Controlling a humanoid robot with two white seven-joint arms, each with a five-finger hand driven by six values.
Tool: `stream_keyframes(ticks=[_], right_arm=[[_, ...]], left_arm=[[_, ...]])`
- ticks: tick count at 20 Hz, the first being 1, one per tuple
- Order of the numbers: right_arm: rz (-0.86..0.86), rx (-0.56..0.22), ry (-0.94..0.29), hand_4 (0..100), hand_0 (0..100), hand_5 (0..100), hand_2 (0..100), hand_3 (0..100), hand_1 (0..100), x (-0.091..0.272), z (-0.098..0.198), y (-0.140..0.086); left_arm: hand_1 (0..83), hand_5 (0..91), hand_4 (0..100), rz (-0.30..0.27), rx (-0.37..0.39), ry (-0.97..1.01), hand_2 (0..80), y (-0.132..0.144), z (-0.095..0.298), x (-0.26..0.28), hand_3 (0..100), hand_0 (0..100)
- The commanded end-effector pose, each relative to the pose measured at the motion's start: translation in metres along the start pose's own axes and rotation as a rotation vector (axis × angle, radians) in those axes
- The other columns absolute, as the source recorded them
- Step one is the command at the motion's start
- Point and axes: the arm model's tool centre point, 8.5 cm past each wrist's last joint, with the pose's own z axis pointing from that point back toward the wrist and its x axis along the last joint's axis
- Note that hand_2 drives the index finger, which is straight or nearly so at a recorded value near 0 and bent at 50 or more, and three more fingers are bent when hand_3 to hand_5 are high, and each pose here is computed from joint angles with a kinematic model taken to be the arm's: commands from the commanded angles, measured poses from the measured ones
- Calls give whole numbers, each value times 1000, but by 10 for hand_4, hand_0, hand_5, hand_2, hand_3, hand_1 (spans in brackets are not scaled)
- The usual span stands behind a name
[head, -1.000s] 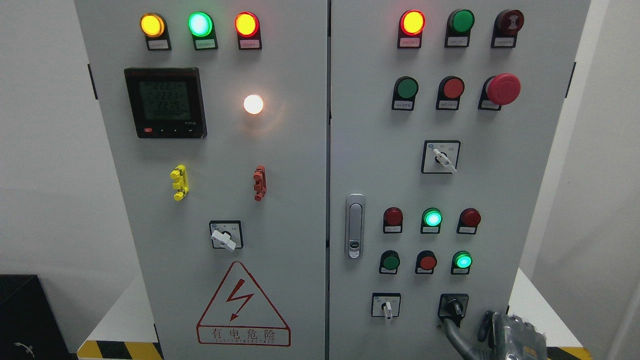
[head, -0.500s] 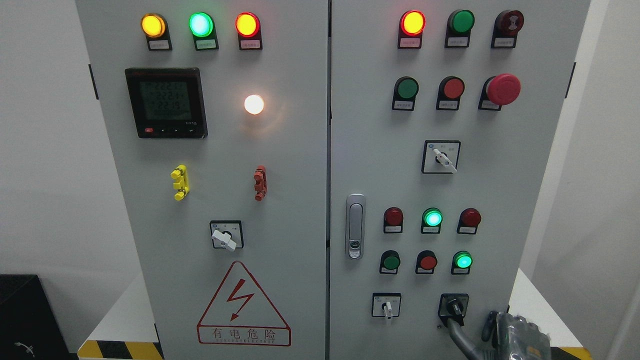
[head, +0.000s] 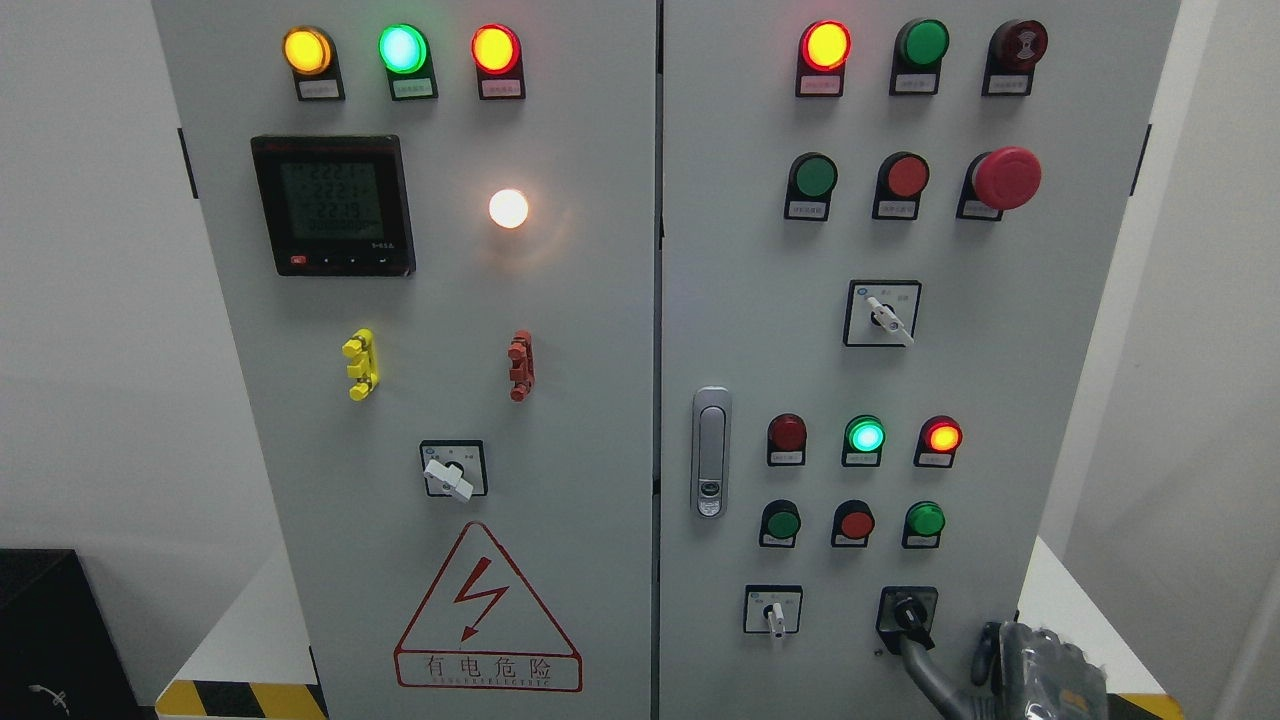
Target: Flip black knob to close circuit
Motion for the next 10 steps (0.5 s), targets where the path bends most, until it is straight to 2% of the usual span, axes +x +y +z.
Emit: stream_keyframes(ticks=[1, 10], right_arm=[[-9, -13, 23, 761, 0, 788, 763, 929, 123, -6, -3, -5], [-15, -26, 25, 761, 0, 787, 761, 929, 123, -7, -4, -10]], left_arm=[[556, 0, 0, -44, -9, 19, 0, -1, 2, -7, 0, 120], [556, 0, 0, -44, -8, 19, 0, -1, 2, -7, 0, 120]])
